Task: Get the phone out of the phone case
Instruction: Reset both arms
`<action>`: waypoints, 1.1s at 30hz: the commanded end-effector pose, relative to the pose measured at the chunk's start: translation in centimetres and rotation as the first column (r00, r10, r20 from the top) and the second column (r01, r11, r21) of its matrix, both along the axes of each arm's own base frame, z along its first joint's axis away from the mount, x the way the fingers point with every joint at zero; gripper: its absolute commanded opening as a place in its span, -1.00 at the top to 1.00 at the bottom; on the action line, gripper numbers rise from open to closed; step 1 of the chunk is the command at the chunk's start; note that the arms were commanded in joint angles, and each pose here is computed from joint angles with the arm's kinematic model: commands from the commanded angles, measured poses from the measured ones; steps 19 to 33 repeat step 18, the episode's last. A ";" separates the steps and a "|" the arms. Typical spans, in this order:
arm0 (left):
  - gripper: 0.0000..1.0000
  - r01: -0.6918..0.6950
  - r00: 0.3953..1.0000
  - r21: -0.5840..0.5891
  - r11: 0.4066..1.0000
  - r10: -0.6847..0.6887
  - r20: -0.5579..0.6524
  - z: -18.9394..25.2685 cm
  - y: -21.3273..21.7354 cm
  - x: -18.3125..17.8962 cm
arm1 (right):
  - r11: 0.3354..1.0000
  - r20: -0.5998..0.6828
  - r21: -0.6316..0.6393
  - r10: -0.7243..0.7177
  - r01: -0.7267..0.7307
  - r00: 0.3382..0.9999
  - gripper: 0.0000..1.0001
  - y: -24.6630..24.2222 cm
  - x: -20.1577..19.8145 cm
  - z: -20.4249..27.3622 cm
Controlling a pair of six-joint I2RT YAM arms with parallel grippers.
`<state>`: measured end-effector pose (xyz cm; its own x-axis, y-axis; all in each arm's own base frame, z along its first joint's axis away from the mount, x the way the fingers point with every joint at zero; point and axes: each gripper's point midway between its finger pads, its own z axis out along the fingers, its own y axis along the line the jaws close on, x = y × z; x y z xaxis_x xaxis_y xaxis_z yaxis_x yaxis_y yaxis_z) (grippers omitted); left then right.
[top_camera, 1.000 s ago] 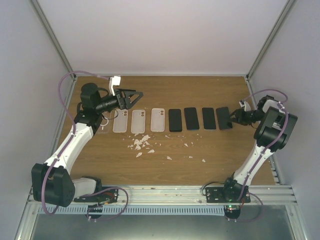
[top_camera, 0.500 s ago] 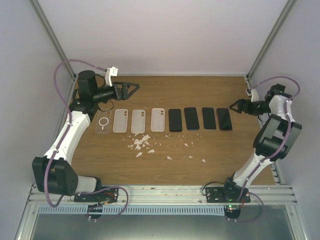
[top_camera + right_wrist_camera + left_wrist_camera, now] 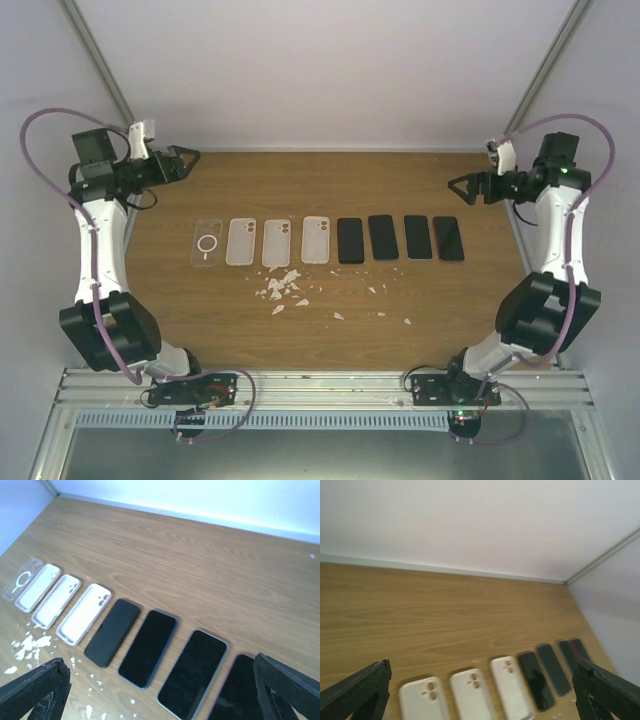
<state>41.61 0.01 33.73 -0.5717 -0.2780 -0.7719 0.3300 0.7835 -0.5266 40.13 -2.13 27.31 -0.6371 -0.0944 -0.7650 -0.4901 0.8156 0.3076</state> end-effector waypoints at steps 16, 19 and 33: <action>-0.98 -0.093 0.993 0.310 0.946 0.113 -0.046 -7.1 1.9 -7.9 | 0.994 0.141 -0.083 0.076 -0.064 0.987 -0.99 8.0 -6.4 -1.5; -0.98 -0.100 0.991 0.312 0.945 0.121 -0.049 -7.1 2.0 -8.0 | 0.994 0.142 -0.090 0.066 -0.054 0.988 -0.99 7.9 -6.6 -1.8; -0.98 -0.100 0.991 0.312 0.945 0.121 -0.049 -7.1 2.0 -8.0 | 0.994 0.142 -0.090 0.066 -0.054 0.988 -0.99 7.9 -6.6 -1.8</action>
